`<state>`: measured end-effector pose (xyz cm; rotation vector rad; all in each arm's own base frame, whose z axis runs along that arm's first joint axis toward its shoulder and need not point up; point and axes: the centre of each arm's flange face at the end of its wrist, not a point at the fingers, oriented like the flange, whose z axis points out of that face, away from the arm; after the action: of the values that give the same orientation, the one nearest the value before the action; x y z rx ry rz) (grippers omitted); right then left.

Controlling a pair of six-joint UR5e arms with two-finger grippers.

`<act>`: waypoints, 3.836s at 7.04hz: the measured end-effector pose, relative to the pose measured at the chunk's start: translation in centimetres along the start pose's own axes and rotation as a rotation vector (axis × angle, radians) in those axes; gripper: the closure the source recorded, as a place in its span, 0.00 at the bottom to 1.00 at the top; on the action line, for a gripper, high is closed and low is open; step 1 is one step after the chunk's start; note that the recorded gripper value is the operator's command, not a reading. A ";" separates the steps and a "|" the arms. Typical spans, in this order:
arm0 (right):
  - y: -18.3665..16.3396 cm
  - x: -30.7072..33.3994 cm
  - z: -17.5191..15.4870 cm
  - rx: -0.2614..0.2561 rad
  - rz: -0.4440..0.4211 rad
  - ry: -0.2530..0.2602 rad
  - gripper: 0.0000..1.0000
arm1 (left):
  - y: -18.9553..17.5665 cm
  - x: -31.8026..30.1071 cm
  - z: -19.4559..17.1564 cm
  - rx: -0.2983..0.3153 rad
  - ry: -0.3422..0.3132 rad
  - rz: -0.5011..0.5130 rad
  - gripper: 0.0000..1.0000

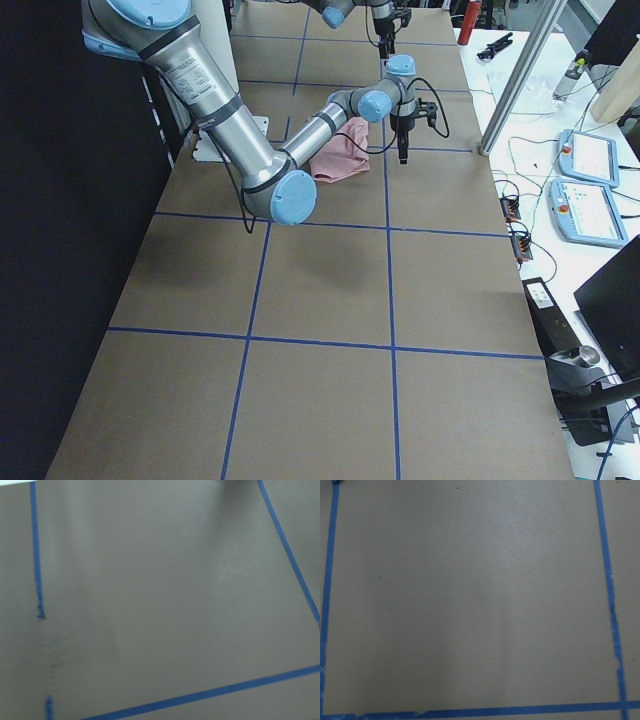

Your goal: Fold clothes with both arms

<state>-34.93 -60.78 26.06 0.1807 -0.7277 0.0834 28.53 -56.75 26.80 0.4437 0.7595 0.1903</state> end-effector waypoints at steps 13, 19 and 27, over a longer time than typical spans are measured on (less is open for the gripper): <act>12.5 58.5 0.4 -0.280 -0.065 -0.007 0.00 | 20.4 -42.3 -3.5 -0.282 0.105 -0.064 0.00; 12.1 57.8 -0.3 -0.262 -0.080 -0.008 0.00 | 23.1 -44.3 -4.2 -0.259 0.091 -0.085 0.00; 11.6 57.1 -1.0 -0.245 -0.096 -0.008 0.00 | 22.5 -45.4 -5.6 -0.241 -0.014 -0.061 0.00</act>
<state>6.63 -48.45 64.98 -0.0181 -0.7299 -0.0979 -7.95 -49.56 61.63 0.1931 0.7255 0.2186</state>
